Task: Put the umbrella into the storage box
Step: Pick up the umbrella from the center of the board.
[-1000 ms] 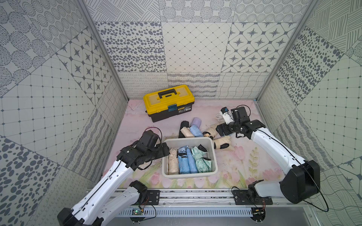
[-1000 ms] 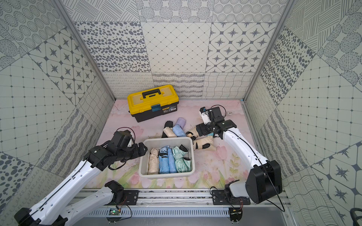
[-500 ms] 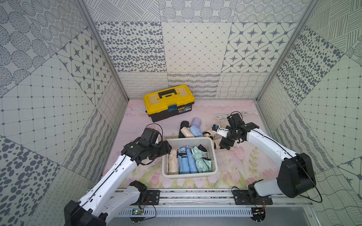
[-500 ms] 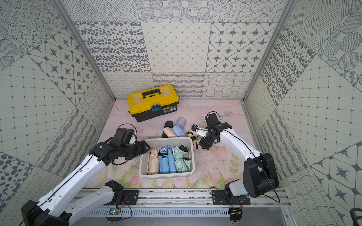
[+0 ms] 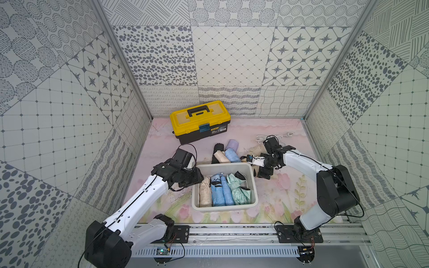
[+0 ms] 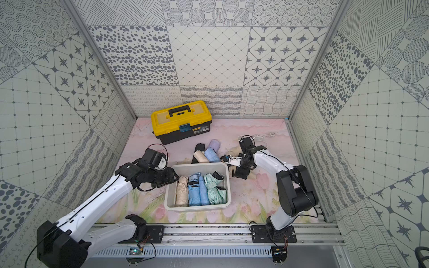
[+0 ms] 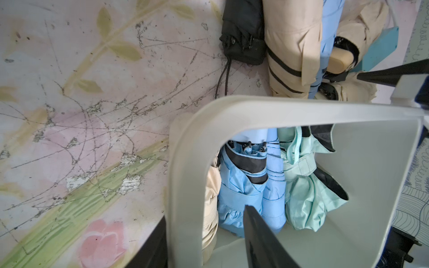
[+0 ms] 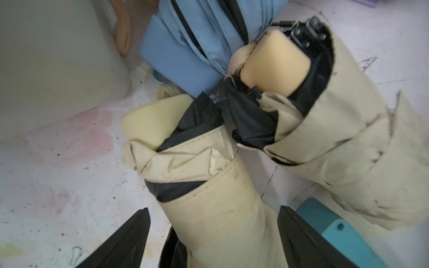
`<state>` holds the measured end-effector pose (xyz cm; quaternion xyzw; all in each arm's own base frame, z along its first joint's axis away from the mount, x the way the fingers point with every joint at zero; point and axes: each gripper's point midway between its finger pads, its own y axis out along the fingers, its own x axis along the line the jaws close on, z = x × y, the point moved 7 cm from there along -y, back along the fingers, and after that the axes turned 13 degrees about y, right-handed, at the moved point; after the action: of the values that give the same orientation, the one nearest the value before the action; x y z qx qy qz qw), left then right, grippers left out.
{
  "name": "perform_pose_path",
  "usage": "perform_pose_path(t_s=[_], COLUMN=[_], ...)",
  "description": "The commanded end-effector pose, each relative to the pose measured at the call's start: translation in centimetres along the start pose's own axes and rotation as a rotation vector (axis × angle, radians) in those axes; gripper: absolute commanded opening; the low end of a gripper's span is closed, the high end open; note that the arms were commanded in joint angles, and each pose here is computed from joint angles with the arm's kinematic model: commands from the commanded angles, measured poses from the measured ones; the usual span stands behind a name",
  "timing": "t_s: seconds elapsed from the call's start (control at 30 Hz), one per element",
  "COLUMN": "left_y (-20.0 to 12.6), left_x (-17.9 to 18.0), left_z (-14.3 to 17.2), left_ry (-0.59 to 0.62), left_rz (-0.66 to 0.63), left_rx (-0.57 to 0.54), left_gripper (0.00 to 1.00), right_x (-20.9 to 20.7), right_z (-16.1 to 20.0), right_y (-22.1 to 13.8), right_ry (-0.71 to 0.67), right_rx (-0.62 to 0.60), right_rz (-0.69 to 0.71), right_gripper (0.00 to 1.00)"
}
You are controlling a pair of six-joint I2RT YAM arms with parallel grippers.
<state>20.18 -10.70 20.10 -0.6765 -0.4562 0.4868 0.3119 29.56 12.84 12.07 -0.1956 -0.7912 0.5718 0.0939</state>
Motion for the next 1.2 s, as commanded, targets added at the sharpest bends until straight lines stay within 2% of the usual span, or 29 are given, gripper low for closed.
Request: perform_pose_path(t_s=[0.0, 0.27, 0.53, 0.6, 0.87, 1.03, 1.17], left_y=[-0.1, -0.7, -1.6, -1.7, -3.1, -3.2, -3.5], left_x=[0.1, 0.9, 0.9, 0.7, -0.6, -0.8, -0.9], left_z=[-0.1, 0.5, 0.5, 0.4, -0.2, -0.2, 0.0], left_ry=[0.056, 0.049, 0.073, 0.078, 0.083, 0.08, 0.078], left_rz=[-0.006, -0.062, -0.071, -0.059, 0.031, 0.052, 0.06], left_rx=[0.002, 0.002, -0.019, -0.026, -0.096, -0.103, -0.109], left_gripper=[0.45, 0.33, 0.3, 0.32, 0.52, 0.56, 0.59], right_x=[-0.4, -0.1, 0.6, 0.6, 1.5, 2.6, 3.5], right_z=[-0.4, 0.2, 1.3, 1.4, 2.0, 2.9, 3.9], right_y=[1.0, 2.7, 4.0, 4.1, 2.8, 1.4, 0.2], right_ry=[-0.072, -0.103, -0.106, -0.106, -0.087, -0.06, -0.022], right_rx=[-0.036, 0.002, 0.032, 0.036, 0.024, 0.007, 0.002], right_rz=[0.007, -0.026, -0.063, -0.064, -0.042, -0.009, 0.037], right_gripper=[0.91, 0.89, 0.8, 0.76, 0.57, 0.5, 0.47])
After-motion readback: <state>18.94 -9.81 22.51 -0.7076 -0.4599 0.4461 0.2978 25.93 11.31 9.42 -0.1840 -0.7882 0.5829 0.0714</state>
